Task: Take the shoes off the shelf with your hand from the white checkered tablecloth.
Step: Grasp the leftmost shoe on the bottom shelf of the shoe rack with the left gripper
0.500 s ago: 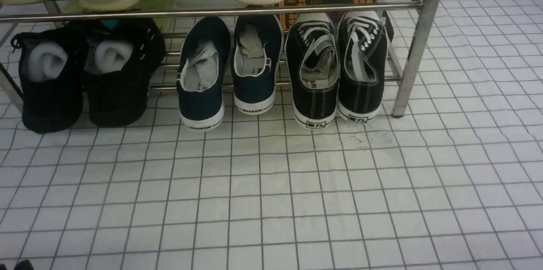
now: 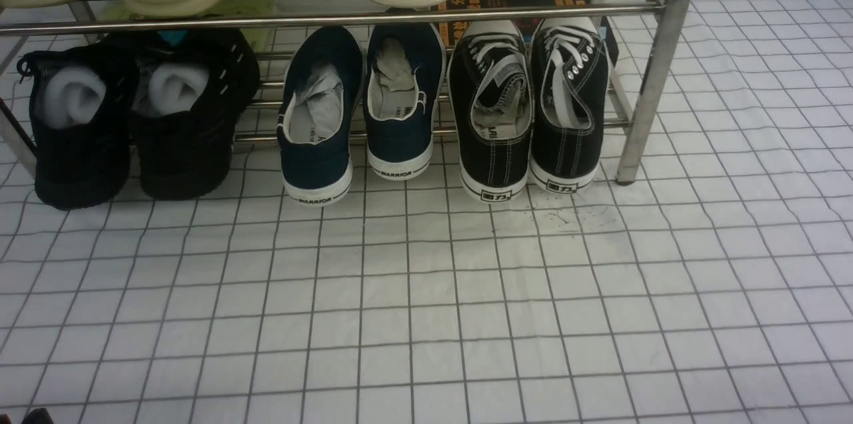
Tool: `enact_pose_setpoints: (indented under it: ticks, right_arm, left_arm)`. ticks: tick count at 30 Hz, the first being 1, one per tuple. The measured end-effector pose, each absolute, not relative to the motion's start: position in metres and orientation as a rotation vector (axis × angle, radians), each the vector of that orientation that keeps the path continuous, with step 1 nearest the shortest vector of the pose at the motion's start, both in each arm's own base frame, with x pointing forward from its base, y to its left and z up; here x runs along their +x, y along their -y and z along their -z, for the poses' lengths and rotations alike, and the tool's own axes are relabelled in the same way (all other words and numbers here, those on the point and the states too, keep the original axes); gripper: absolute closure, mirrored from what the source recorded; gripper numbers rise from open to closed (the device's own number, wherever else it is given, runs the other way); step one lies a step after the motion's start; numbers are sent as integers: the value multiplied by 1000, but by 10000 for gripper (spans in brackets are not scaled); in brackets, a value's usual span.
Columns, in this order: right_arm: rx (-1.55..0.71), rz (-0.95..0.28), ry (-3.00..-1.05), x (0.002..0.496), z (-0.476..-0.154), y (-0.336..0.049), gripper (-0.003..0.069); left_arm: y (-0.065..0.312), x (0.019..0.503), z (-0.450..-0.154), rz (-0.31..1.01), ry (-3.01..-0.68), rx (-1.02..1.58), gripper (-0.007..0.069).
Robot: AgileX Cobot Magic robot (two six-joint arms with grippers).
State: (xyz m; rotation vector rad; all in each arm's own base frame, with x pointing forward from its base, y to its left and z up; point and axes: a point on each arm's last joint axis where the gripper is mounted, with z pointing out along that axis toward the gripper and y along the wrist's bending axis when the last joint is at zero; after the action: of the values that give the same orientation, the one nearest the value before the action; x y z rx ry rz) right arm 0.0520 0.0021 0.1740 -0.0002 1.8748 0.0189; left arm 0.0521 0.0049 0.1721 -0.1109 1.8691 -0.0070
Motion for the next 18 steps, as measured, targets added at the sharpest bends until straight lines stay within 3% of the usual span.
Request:
enact_pose_setpoints:
  ticks: [14,18]
  right_arm:
    - [0,-19,-1875,52,-174,-2,420]
    - [0,-19,-1875,52,-174,-2,420]
  left_arm:
    - [-5,52,-172,7,-1869,-111,385]
    - [-3,52,-172,91,-1866,-184,385]
